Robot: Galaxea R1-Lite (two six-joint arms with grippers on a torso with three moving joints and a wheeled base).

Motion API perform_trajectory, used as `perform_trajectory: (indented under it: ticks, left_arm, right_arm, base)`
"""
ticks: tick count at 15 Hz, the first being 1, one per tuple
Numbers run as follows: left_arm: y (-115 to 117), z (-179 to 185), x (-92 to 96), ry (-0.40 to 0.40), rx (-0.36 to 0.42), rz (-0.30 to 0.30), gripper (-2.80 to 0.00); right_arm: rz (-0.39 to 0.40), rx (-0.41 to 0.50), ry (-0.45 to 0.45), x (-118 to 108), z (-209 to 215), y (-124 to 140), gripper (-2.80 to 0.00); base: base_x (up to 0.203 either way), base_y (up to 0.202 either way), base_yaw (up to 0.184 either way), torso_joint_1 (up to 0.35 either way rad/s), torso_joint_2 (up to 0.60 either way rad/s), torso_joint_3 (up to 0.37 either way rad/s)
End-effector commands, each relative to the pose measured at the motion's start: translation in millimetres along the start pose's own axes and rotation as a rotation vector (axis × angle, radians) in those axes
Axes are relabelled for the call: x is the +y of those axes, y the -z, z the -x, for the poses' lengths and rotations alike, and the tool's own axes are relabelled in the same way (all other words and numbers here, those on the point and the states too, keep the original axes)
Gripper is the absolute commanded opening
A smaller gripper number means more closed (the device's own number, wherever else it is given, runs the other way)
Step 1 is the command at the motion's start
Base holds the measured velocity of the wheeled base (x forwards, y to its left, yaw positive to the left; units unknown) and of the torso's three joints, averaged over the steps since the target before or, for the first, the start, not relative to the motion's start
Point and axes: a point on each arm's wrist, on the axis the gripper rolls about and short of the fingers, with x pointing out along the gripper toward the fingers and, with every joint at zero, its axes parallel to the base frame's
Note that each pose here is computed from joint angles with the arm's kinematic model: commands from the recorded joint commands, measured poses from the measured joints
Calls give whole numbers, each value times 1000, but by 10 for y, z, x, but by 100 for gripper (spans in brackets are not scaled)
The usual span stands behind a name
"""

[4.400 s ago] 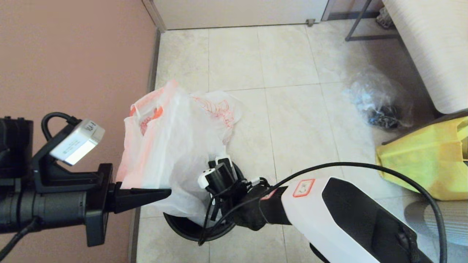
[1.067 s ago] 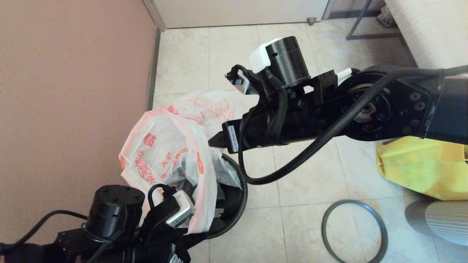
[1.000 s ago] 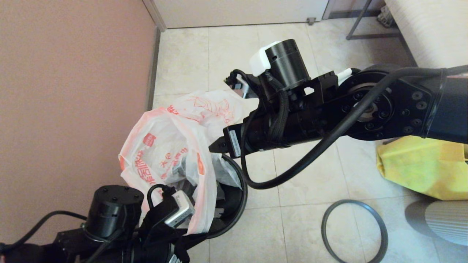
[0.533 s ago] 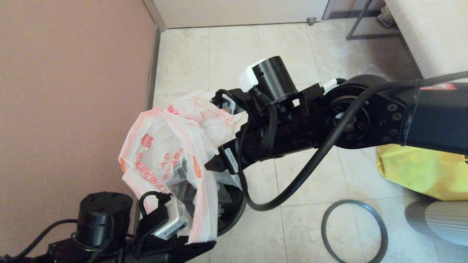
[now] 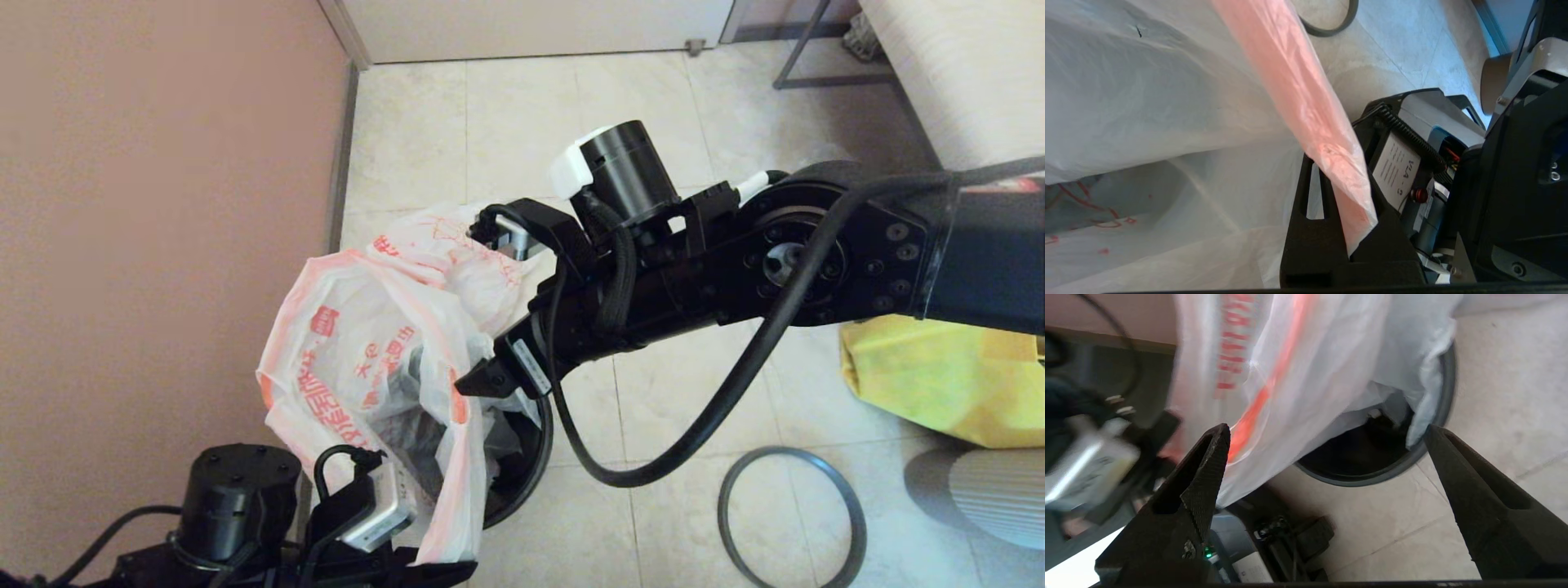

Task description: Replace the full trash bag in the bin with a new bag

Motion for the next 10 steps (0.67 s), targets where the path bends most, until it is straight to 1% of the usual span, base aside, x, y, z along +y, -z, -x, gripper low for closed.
perform_trajectory:
  ticks: [1,3,6,8,10]
  left_arm:
    - [17,-18,9,3,7,4,-280]
    - [13,-12,11,1,5,3,-280]
    - [41,10,-11,9,10,8,-280]
    - [53,30,12,15,-1,16,-280]
    - [90,46,21,4,-6,21,-280]
  right_arm:
    - [4,-13,-24,13,74,-22,0]
    - [30,-1,-61,49,61,11,0]
    - [92,24,-124,52,10,92,0]
    - [144,44,-134,63,-84,137,0]
    - [167,56,-127,53,-144,161,0]
  base:
    - [0,0,0,0,0,0]
    - [0,0,0,0,0,0]
    - [0,0,0,0,0,0]
    - [0,0,0,0,0,0]
    - [0,0,0,0,0,0]
